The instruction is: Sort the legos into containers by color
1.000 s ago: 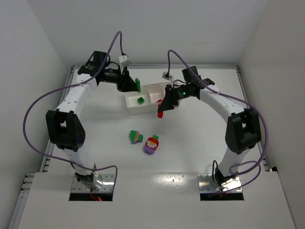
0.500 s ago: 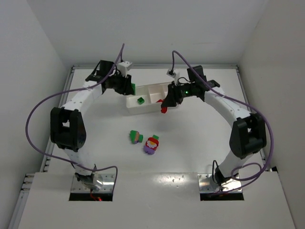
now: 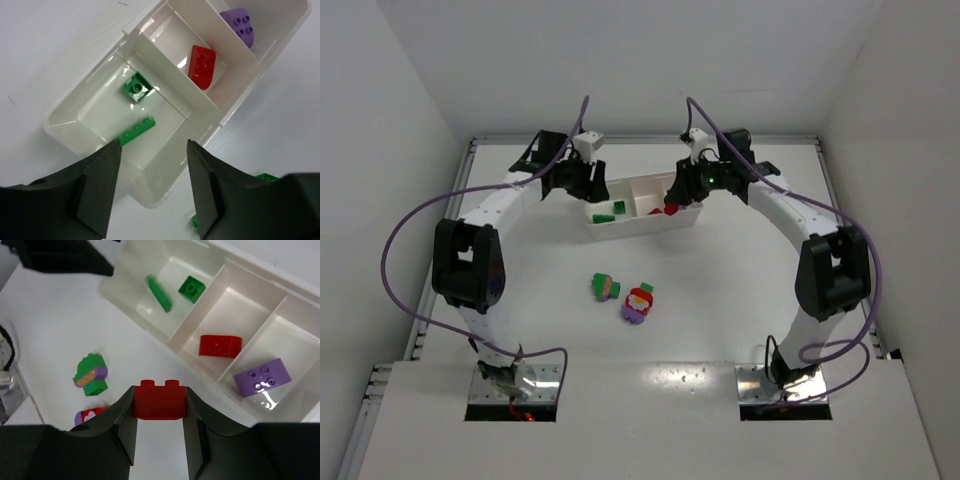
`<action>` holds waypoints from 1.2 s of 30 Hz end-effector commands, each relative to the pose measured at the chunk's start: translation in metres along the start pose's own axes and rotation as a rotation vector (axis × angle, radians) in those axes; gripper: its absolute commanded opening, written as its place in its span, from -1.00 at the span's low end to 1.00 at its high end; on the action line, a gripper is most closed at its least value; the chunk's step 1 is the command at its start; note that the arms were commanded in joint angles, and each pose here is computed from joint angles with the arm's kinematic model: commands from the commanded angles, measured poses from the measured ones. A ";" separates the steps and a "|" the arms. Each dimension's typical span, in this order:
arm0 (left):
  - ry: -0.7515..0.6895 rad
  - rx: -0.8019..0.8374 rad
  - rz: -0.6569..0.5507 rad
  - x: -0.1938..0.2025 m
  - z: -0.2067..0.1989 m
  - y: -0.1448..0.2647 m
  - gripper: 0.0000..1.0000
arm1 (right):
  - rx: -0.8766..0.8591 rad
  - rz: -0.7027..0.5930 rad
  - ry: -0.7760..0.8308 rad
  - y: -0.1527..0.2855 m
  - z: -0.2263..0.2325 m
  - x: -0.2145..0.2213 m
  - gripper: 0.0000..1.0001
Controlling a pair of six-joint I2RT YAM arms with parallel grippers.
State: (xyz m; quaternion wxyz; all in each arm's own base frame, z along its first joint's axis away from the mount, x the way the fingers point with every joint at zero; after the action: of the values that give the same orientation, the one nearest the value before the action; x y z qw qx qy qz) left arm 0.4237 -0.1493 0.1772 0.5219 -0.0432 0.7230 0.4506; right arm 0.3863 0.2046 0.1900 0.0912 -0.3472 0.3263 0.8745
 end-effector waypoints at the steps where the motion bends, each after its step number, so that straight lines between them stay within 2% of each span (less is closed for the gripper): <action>1: -0.020 0.002 -0.035 -0.010 -0.008 -0.002 0.26 | 0.016 -0.090 0.032 -0.008 -0.006 -0.034 -0.96; 3: -0.021 0.012 -0.038 -0.011 -0.009 -0.002 0.29 | 0.013 -0.102 0.032 -0.011 -0.007 -0.043 -0.96; 8: -0.054 0.054 -0.132 -0.029 -0.024 0.018 0.40 | -0.029 -0.108 0.014 -0.033 -0.004 -0.053 -0.96; 9: -0.053 0.029 -0.185 -0.041 -0.022 0.031 0.82 | -0.034 -0.093 0.011 -0.045 -0.007 -0.049 -0.96; 10: -0.026 0.019 -0.199 -0.040 -0.021 0.034 0.99 | -0.035 -0.096 0.014 -0.048 -0.008 -0.053 -0.96; 12: 0.051 -0.012 -0.278 -0.057 -0.017 0.051 1.00 | -0.040 -0.081 0.011 -0.059 -0.010 -0.050 -0.91; 14: 0.141 -0.044 -0.321 -0.062 -0.004 0.063 1.00 | -0.022 -0.071 0.009 -0.072 -0.016 -0.049 -0.79; 18: 0.229 -0.086 -0.390 -0.062 0.012 0.083 1.00 | 0.018 -0.067 0.019 -0.086 -0.021 -0.050 -0.63; 23: 0.239 -0.005 -0.447 -0.053 0.018 0.098 1.00 | 0.062 -0.060 0.040 -0.101 -0.029 -0.048 -0.56; 25: 0.238 0.055 -0.414 -0.047 0.013 0.092 1.00 | 0.071 -0.040 0.042 -0.111 -0.034 -0.041 -0.42; 26: 0.247 0.042 -0.407 -0.048 0.015 0.093 1.00 | 0.072 -0.036 0.049 -0.114 -0.037 -0.040 -0.20; 30: 0.157 -0.015 -0.413 -0.048 0.011 0.101 1.00 | 0.118 -0.036 0.059 -0.119 -0.042 -0.037 0.15; 35: 0.006 -0.012 -0.395 -0.040 -0.017 0.100 1.00 | 0.126 -0.049 0.071 -0.112 -0.032 -0.042 0.22; 36: -0.017 0.031 -0.384 -0.037 -0.028 0.099 1.00 | 0.120 -0.043 0.075 -0.109 -0.025 -0.038 0.23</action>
State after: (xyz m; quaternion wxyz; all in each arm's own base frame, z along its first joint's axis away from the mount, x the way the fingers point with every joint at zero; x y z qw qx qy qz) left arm 0.3874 -0.1134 0.2496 0.5402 -0.1986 0.7379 0.3524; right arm 0.4712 0.2685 0.1124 0.1023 -0.3442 0.3849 0.8502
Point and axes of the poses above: each gripper's point midway between its finger pads, its own y axis back along the fingers, its own z axis along the line the jaws close on, x = y × z, the point moved 4 cm from there along y, back along the fingers, and after that the axes turned 14 degrees about -y, right-handed, at the moved point
